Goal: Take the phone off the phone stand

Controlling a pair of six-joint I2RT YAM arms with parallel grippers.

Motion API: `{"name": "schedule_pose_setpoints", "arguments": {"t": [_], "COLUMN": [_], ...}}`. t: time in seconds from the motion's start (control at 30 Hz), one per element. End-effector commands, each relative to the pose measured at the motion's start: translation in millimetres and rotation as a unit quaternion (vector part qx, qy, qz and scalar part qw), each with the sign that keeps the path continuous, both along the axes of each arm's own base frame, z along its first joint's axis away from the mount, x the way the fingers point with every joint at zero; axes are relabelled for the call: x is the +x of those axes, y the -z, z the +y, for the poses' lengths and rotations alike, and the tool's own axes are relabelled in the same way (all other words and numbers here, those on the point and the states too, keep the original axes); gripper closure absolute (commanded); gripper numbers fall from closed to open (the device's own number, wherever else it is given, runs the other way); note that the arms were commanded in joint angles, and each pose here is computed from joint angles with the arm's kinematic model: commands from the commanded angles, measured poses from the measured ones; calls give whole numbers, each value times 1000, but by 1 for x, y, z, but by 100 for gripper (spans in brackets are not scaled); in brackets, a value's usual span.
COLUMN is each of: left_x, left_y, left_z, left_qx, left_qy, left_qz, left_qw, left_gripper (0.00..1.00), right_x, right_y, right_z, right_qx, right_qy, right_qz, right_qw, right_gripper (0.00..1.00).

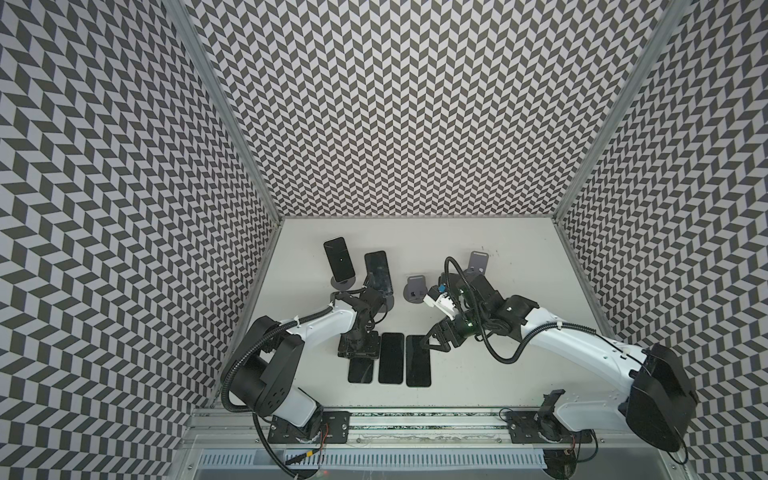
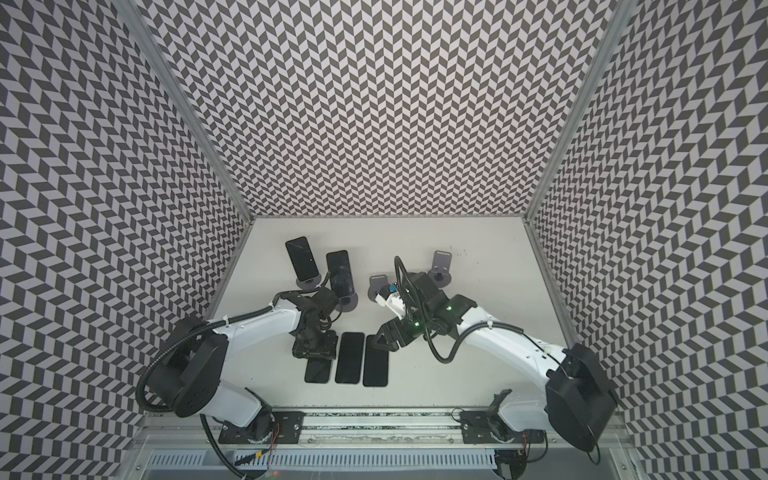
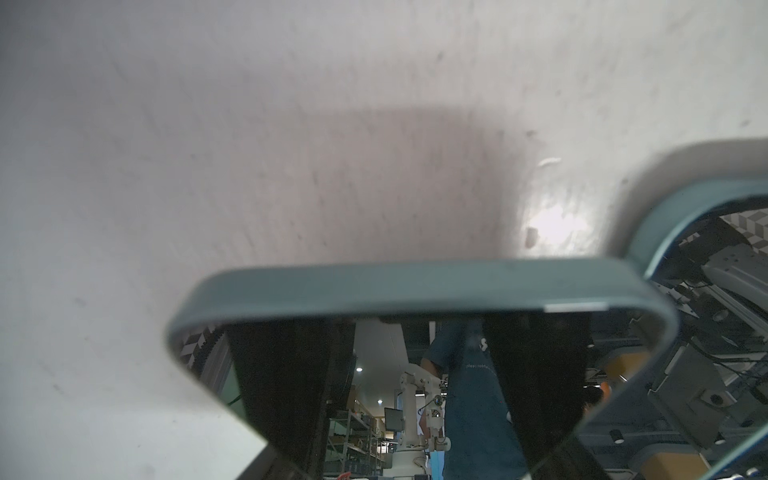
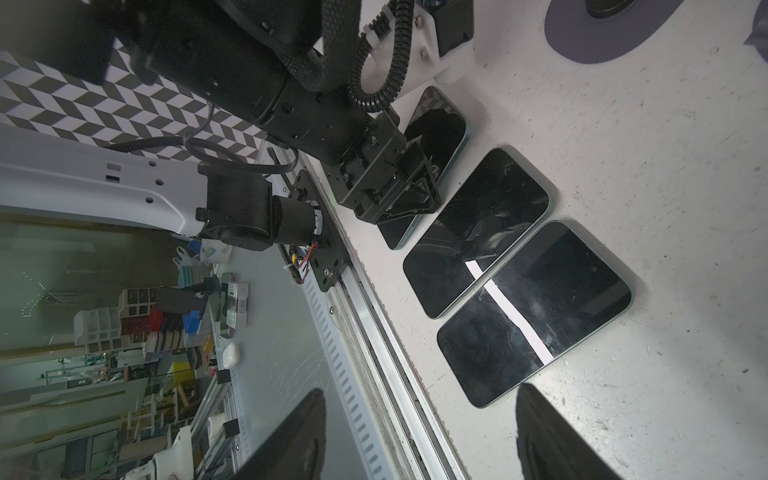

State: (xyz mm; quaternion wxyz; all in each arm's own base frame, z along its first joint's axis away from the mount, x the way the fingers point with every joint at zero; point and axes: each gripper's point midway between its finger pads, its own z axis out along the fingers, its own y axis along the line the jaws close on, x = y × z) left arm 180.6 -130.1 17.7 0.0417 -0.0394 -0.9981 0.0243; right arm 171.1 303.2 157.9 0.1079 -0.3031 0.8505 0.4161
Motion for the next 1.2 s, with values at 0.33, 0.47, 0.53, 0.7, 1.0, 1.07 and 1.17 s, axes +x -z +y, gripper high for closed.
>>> {"name": "schedule_pose_setpoints", "arguments": {"t": [0.33,0.47,0.53,0.7,1.0,1.07,1.17], "left_x": [7,7,7,8,14,18,26], "left_y": [4,4,4,3,-14,-22,-39], "left_z": [-6,-5,-6,-6,-1,-1,-2], "left_qx": [-14,-14,-14,-15,-14,-18,-27], "left_qy": [1,0,0,0,-1,-8,-16], "left_qz": [-4,-4,-5,-7,-39,-52,-81], "left_qw": [1000,1000,1000,1000,999,998,996], "left_gripper": [23,19,18,18,15,15,15], "right_x": [-1,-1,-1,-1,8,12,19], "right_y": [2,1,2,4,-4,-8,-16], "right_z": [1,1,0,-1,-4,-4,-2], "right_qx": [0,1,-1,-6,-22,-24,-26], "right_qy": [-8,-7,-6,-2,23,33,52], "right_qz": [-5,-4,-4,-3,-9,-13,-16], "right_qw": [1000,1000,1000,1000,999,999,998], "right_gripper": [30,30,29,28,27,27,27]}}
